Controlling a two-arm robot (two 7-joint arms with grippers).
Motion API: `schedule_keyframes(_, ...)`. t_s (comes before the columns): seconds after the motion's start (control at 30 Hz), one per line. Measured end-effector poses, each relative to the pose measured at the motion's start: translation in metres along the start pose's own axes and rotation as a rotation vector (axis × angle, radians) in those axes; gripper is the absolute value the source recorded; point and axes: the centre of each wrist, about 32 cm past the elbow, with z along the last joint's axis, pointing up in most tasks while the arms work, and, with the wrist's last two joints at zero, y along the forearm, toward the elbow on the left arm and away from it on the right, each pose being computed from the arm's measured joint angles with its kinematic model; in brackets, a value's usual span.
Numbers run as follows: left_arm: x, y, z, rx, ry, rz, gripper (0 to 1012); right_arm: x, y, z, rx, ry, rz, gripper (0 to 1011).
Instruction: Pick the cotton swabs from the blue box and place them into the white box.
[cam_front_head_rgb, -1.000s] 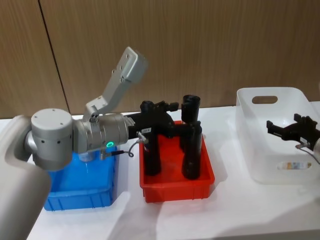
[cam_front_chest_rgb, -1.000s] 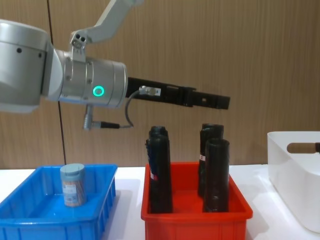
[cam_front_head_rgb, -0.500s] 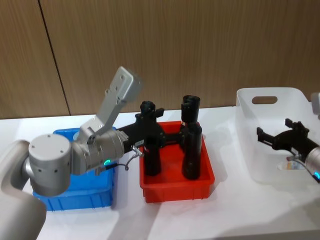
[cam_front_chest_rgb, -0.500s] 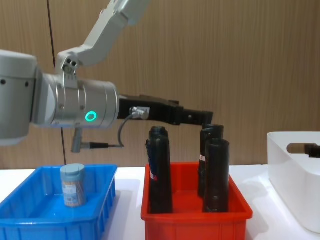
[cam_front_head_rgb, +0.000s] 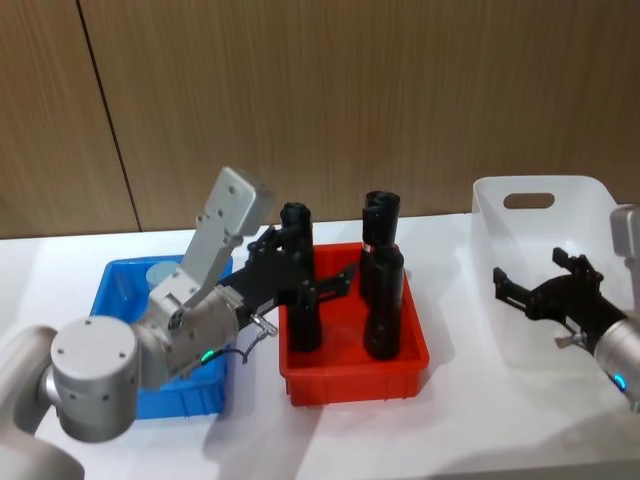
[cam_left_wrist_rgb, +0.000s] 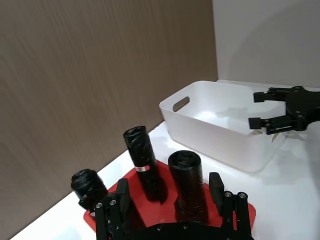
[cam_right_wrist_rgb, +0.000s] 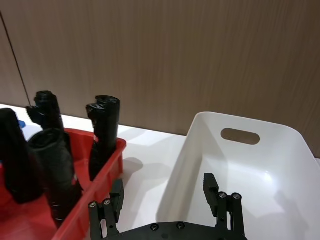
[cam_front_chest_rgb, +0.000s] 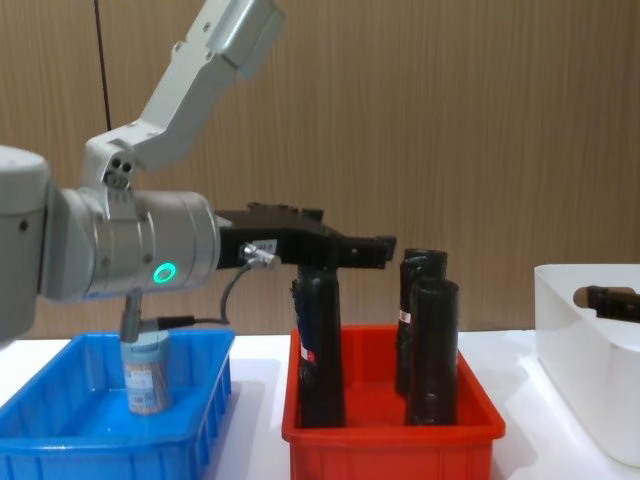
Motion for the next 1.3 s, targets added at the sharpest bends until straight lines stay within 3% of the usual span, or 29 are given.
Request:
schedule_keyframes(0.73, -0.042, 0.0334, -0.0252, -0.072, -0.045, 0.217, 1004, -0.061, -0.053, 0.006, 0.117, 0.029, 0.041, 1002)
schedule_keyframes(1.03, -0.0578, 0.0461, -0.0322, -0.102, -0.05, 0.292, 1004, -0.074, -0.066, 0.009, 0.143, 0.042, 0.048, 1002)
schedule_keyframes(1.3, -0.0621, 0.0495, -0.0336, -0.112, -0.051, 0.311, 1004, -0.074, -0.067, 0.009, 0.145, 0.044, 0.048, 1002)
